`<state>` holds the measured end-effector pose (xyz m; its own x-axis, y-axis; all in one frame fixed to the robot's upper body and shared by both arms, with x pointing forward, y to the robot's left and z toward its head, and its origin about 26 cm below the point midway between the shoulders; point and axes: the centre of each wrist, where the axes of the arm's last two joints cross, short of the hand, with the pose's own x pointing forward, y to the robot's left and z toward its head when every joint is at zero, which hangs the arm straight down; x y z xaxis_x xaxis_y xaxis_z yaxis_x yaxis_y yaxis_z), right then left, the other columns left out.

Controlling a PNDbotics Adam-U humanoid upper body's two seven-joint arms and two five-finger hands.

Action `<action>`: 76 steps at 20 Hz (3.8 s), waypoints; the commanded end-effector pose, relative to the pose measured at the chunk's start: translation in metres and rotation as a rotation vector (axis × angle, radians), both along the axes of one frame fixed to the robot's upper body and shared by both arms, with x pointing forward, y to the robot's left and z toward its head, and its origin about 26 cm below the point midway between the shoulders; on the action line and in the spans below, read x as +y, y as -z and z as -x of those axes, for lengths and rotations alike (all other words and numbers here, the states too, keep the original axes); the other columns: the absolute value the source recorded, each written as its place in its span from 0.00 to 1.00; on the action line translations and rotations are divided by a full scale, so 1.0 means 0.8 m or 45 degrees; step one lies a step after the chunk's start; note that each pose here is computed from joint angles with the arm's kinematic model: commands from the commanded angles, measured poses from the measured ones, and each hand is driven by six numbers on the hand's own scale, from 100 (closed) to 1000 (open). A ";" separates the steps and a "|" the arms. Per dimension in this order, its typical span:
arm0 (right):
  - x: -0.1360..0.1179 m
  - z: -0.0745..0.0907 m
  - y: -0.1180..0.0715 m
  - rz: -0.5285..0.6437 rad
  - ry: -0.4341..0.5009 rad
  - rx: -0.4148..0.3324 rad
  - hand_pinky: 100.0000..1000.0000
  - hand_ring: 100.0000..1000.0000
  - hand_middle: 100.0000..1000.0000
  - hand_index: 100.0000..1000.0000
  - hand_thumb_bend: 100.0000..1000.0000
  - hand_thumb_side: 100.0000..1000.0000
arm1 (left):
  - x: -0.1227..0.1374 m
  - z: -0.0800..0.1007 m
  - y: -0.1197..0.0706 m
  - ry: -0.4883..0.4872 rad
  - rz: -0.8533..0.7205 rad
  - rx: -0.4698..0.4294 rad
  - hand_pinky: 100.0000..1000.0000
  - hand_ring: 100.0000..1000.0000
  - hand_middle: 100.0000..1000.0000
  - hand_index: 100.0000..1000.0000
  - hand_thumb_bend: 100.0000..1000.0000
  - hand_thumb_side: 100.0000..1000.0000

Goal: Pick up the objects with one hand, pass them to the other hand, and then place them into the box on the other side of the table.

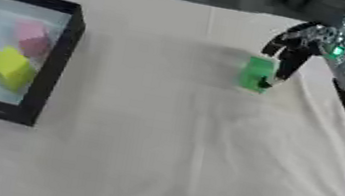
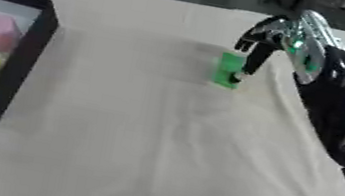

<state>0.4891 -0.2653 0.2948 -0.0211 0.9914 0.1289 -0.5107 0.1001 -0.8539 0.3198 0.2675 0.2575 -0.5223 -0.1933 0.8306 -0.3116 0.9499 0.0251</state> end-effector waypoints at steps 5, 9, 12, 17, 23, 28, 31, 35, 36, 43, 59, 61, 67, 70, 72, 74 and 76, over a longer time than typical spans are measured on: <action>-0.006 -0.001 -0.014 0.011 0.060 -0.057 0.98 0.95 0.92 0.92 0.50 0.07 | -0.003 0.006 -0.016 0.023 -0.016 -0.059 0.71 0.80 0.83 0.87 0.01 0.75; -0.008 -0.003 -0.008 -0.002 0.083 -0.072 0.97 0.94 0.91 0.92 0.48 0.07 | -0.004 0.006 -0.017 0.026 -0.015 -0.061 0.71 0.79 0.83 0.87 0.01 0.76; -0.006 -0.004 -0.006 -0.011 0.076 -0.072 0.97 0.94 0.91 0.91 0.48 0.07 | -0.004 0.006 -0.017 0.025 -0.013 -0.060 0.71 0.79 0.83 0.87 0.01 0.76; -0.001 -0.004 -0.007 -0.017 0.055 -0.074 0.97 0.93 0.87 0.89 0.47 0.07 | -0.004 0.006 -0.016 0.026 -0.013 -0.059 0.71 0.79 0.83 0.87 0.01 0.75; -0.001 -0.004 -0.006 -0.029 0.049 -0.093 0.95 0.89 0.76 0.78 0.41 0.09 | -0.004 0.006 -0.016 0.022 -0.014 -0.058 0.71 0.78 0.83 0.87 0.01 0.75; -0.001 -0.003 -0.010 -0.051 0.052 -0.131 0.93 0.86 0.69 0.70 0.30 0.08 | -0.003 0.005 -0.015 0.019 -0.016 -0.052 0.71 0.78 0.83 0.87 0.01 0.75; -0.002 -0.001 -0.013 -0.060 0.055 -0.156 0.92 0.85 0.67 0.67 0.23 0.04 | -0.002 0.005 -0.015 0.017 -0.018 -0.051 0.72 0.78 0.83 0.87 0.01 0.75; -0.007 0.007 -0.023 -0.065 0.051 -0.204 0.91 0.83 0.66 0.65 0.20 0.00 | -0.001 0.005 -0.014 0.011 -0.021 -0.047 0.72 0.78 0.83 0.87 0.01 0.75; -0.007 0.008 -0.026 -0.065 0.050 -0.214 0.90 0.83 0.66 0.65 0.20 0.00 | 0.000 0.006 -0.014 0.009 -0.022 -0.046 0.72 0.78 0.83 0.87 0.01 0.75; -0.013 0.037 -0.052 -0.077 0.034 -0.405 0.89 0.79 0.66 0.63 0.13 0.00 | 0.005 0.006 -0.010 -0.013 -0.026 -0.029 0.72 0.78 0.83 0.86 0.00 0.75; 0.021 0.169 -0.064 -0.067 -0.103 -1.027 0.81 0.72 0.62 0.58 0.10 0.00 | 0.008 0.008 -0.018 0.008 -0.108 0.028 0.72 0.79 0.84 0.86 0.00 0.72; 0.029 0.185 -0.060 -0.112 -0.123 -1.083 0.81 0.71 0.62 0.58 0.06 0.00 | 0.007 0.009 -0.021 0.025 -0.153 0.039 0.72 0.79 0.84 0.86 0.00 0.71; 0.054 0.218 -0.044 -0.269 -0.191 -1.238 0.79 0.70 0.61 0.56 0.00 0.00 | 0.000 0.013 -0.031 0.106 -0.306 0.090 0.72 0.79 0.84 0.87 0.00 0.69; 0.064 0.223 -0.035 -0.310 -0.211 -1.268 0.78 0.69 0.61 0.56 0.00 0.00 | -0.005 0.015 -0.037 0.145 -0.373 0.119 0.72 0.79 0.84 0.87 0.00 0.67; 0.071 0.224 -0.029 -0.372 -0.211 -1.277 0.77 0.68 0.59 0.54 0.00 0.00 | -0.008 0.018 -0.041 0.163 -0.436 0.119 0.73 0.79 0.84 0.87 0.00 0.61; 0.077 0.227 -0.023 -0.489 -0.205 -1.287 0.77 0.67 0.59 0.52 0.00 0.00 | -0.009 0.019 -0.046 0.183 -0.516 0.107 0.73 0.79 0.84 0.87 0.00 0.57; 0.082 0.228 -0.017 -0.608 -0.204 -1.296 0.76 0.67 0.58 0.51 0.00 0.00 | -0.010 0.020 -0.049 0.211 -0.602 0.089 0.74 0.80 0.84 0.87 0.00 0.52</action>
